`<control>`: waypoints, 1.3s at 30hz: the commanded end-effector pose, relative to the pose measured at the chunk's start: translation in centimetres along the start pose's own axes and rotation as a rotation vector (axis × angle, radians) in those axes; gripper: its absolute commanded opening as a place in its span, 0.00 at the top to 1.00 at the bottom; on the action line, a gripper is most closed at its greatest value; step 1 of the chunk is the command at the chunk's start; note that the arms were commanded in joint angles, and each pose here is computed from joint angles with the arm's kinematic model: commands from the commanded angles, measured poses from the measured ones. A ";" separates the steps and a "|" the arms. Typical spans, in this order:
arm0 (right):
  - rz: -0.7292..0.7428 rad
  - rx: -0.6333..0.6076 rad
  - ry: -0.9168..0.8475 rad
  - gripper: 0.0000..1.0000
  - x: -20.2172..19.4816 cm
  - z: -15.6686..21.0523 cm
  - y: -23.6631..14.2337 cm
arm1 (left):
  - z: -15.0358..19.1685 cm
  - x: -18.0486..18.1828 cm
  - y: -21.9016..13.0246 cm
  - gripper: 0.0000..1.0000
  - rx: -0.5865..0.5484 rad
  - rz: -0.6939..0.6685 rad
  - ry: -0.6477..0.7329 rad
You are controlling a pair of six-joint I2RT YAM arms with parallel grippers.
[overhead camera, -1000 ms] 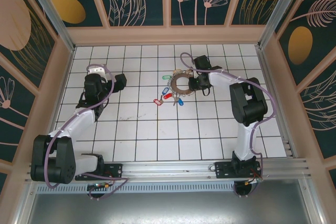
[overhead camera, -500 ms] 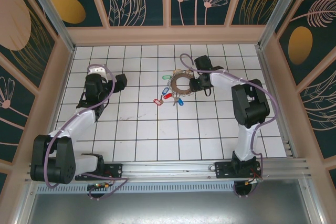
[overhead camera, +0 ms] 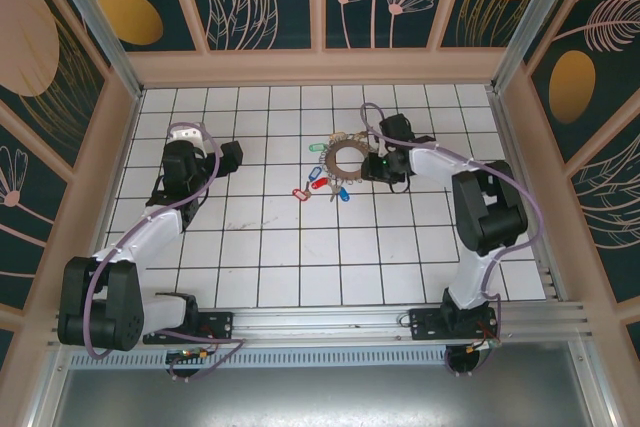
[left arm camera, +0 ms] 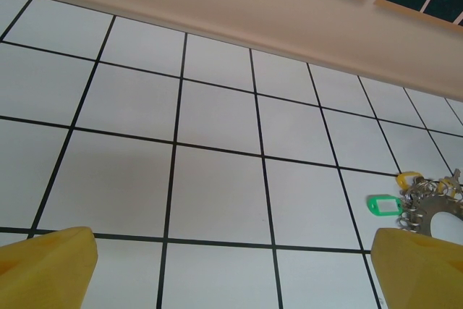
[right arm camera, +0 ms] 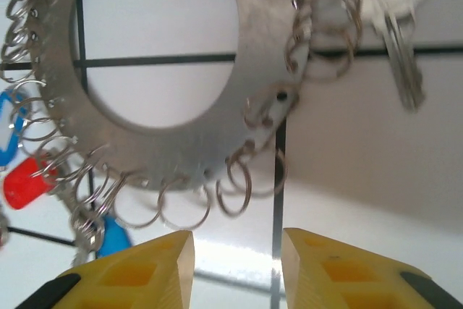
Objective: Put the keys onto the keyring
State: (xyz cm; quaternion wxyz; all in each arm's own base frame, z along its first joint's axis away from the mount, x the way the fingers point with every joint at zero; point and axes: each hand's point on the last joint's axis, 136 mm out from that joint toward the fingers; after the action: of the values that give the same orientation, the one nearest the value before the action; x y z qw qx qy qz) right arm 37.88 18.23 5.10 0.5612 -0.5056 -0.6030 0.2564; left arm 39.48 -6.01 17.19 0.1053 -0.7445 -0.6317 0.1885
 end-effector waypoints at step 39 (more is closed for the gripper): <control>-0.069 -0.242 -1.393 0.68 -0.5 0.2 1.2 | -1.3 -1.5 -1.4 0.07 -0.085 0.064 0.071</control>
State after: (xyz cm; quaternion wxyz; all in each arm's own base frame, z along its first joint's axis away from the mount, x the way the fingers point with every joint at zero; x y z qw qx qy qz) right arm 38.67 17.68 4.07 -0.0063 -0.3038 -0.8460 0.4381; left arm 38.35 -6.79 17.74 0.0987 -0.7661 -0.6144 0.1607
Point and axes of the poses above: each hand's point on the last joint's axis, 136 mm out from that joint toward the fingers, its own y axis out along the fingers, its own x axis along the line the jaws close on, z = x × y, and after that the axes turned 12 degrees about y, right-handed
